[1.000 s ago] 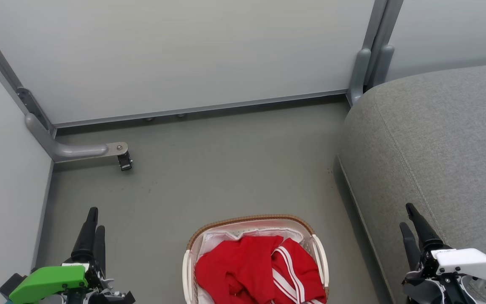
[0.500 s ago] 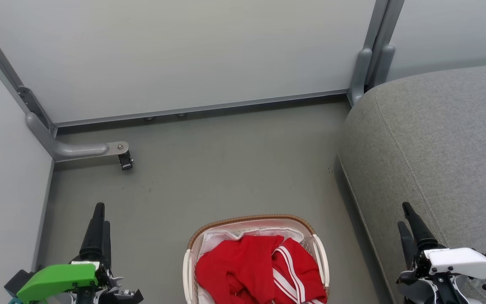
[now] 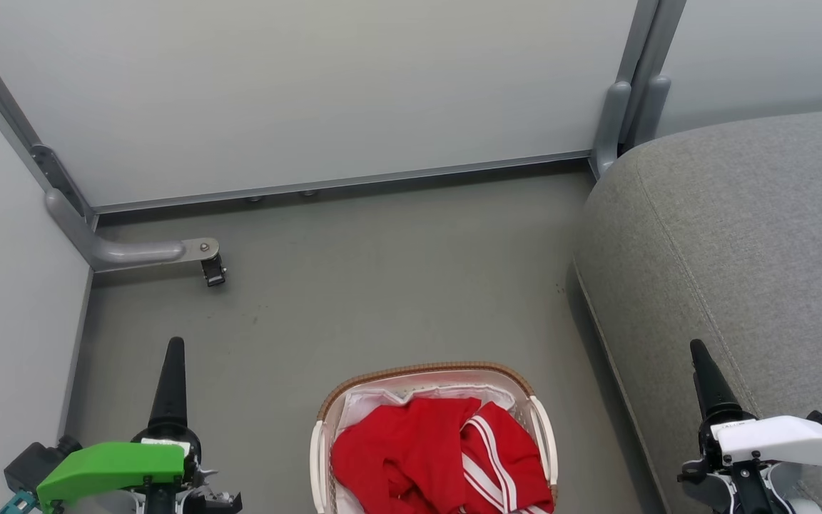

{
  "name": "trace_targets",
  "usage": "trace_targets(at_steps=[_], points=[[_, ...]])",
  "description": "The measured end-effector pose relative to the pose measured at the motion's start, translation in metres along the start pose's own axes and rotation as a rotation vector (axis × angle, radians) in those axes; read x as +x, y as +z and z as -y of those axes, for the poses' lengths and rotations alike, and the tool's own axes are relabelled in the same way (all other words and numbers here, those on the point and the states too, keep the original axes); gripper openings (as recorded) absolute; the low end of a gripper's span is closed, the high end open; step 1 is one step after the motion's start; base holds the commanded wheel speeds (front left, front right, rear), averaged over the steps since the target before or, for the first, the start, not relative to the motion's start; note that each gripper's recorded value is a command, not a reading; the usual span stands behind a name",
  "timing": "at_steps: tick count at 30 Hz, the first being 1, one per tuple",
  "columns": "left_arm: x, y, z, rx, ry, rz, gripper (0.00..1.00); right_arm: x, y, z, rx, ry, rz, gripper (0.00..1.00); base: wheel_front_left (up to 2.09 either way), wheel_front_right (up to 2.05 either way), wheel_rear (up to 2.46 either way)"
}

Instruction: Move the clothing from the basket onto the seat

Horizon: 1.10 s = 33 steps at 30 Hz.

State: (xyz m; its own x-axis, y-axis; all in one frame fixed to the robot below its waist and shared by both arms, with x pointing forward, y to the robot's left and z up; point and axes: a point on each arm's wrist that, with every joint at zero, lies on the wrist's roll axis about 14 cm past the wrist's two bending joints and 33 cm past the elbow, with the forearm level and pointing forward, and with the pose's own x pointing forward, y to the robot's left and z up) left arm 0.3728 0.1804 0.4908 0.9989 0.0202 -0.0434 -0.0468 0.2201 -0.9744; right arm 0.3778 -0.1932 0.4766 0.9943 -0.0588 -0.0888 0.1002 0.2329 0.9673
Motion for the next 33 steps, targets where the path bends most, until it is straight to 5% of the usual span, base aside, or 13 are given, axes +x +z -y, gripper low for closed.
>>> trace_targets(at_steps=[33], points=[[-0.003, -0.012, 0.011, 0.683, -0.045, -0.003, 1.00, 0.004, -0.008, -0.034, -0.709, 0.146, 0.013, 1.00, 0.00, 0.00, 0.00]])
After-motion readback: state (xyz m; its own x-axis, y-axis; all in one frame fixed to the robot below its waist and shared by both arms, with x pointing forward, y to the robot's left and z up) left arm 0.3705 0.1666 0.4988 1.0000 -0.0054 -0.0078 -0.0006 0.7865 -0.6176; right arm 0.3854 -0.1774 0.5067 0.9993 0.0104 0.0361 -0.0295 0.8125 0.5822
